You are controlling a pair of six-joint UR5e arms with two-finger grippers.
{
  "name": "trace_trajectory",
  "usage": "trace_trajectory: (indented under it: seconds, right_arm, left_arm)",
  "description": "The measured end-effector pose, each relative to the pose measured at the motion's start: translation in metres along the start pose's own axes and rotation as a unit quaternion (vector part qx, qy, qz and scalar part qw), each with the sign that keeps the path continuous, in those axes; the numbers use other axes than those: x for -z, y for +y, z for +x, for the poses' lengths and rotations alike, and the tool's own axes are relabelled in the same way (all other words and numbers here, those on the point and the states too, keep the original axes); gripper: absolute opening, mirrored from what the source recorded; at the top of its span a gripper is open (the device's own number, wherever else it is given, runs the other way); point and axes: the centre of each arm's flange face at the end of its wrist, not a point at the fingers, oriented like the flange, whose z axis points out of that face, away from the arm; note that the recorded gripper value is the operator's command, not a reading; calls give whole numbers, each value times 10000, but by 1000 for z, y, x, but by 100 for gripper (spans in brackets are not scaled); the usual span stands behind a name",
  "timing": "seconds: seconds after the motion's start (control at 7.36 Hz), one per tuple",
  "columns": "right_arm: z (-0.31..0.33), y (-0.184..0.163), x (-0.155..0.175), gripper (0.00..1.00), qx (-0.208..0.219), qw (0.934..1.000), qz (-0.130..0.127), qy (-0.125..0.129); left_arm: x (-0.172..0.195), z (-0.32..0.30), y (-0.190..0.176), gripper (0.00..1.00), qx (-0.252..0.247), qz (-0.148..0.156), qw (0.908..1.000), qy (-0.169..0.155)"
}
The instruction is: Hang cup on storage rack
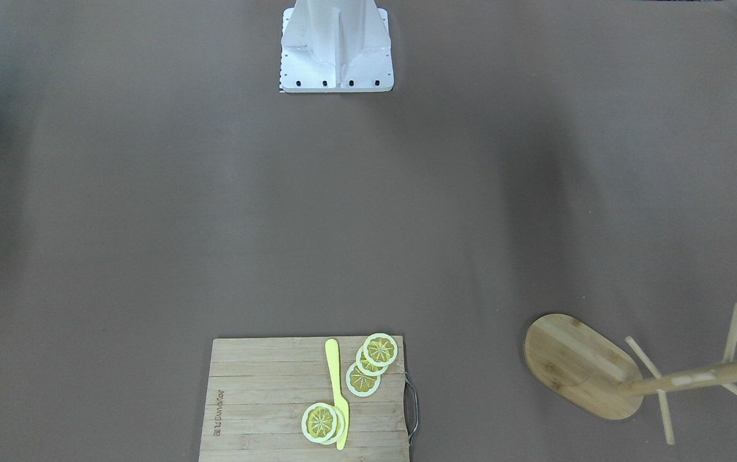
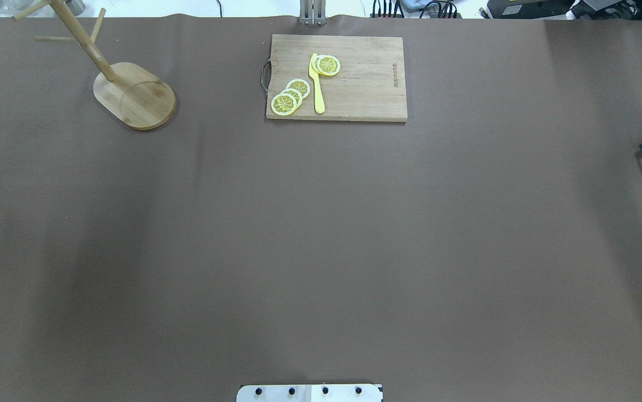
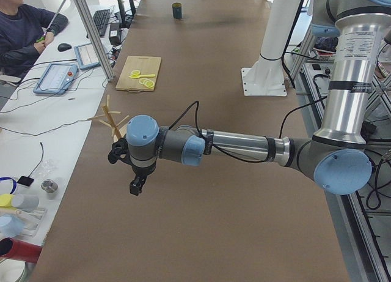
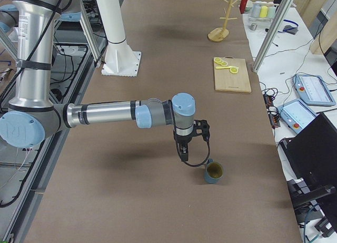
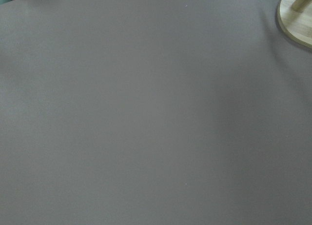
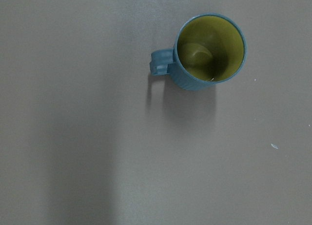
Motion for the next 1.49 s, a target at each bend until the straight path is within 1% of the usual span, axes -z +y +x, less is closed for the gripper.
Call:
trace_trajectory:
  seconds: [0.41, 0.54, 0.68, 0.81, 0.95, 1.22, 1.36, 1.49]
  right_arm:
    - [0, 0, 0, 100, 3, 10000, 5, 0]
    - [-1, -2, 1, 100, 13, 10000, 20, -1]
    - [-3, -4, 4, 100, 42, 10000, 54, 7]
    - [-5, -7, 6, 100, 101, 9999, 122, 21]
    - [-7, -11, 9, 100, 192, 9995, 235, 23]
    - [-10, -14, 12, 100, 314, 9987, 403, 6]
    - [-10, -15, 11, 100, 365, 9982, 473, -21]
    - [-8, -18, 8, 100, 378, 9979, 528, -36]
  left_arm:
    - [4, 3, -7, 99, -53, 35, 10000, -41]
    - [8, 5, -16, 99, -139, 69, 9997, -201]
    - [14, 6, -26, 99, -244, 98, 9986, -466]
    - [16, 7, -31, 99, -301, 99, 9975, -636]
    - [16, 7, -33, 99, -299, 88, 9971, -700]
    - [17, 8, -38, 99, -303, 101, 9969, -720]
    - [20, 13, -43, 99, -355, 154, 9970, -668]
    - [22, 18, -45, 99, -413, 211, 9975, -529]
